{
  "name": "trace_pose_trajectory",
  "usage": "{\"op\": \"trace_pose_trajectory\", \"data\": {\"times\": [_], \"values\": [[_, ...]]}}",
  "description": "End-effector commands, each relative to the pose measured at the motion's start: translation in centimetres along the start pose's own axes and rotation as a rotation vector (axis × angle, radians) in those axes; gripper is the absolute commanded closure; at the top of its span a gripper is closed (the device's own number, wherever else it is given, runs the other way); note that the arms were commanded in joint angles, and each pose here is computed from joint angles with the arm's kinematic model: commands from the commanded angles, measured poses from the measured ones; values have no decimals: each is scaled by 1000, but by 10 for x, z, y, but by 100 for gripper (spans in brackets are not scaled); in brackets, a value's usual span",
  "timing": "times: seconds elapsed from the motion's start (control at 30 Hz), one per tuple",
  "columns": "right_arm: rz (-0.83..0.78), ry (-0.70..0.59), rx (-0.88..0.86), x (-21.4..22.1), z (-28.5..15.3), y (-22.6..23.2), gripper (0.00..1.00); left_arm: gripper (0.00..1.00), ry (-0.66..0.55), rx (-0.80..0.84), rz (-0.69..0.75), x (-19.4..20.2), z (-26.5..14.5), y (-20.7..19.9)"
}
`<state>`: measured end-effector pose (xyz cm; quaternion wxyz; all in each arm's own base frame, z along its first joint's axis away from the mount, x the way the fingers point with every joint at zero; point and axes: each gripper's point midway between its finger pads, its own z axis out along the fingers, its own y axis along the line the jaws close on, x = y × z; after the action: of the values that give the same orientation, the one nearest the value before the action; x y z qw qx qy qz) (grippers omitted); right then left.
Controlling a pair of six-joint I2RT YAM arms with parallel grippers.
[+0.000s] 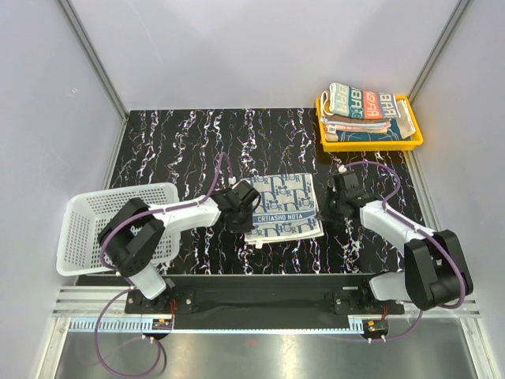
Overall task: Fold and stack the towels
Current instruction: Fold the towel
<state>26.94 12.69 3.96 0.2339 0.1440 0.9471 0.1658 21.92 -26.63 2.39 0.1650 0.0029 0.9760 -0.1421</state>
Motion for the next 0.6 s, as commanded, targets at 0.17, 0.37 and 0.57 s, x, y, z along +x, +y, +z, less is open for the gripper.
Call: {"op": "trace_pose_trajectory", "data": {"times": [0.17, 0.37, 0.57], "values": [[-18, -81, 0, -22, -21, 11, 99, 100, -59, 117, 24, -19, -29, -31], [-17, -62, 47, -15, -12, -1, 99, 100, -63, 127, 30, -20, -32, -33], [-6, -33, 69, -10, 2, -7, 94, 100, -73, 107, 23, -28, -30, -32]]}}
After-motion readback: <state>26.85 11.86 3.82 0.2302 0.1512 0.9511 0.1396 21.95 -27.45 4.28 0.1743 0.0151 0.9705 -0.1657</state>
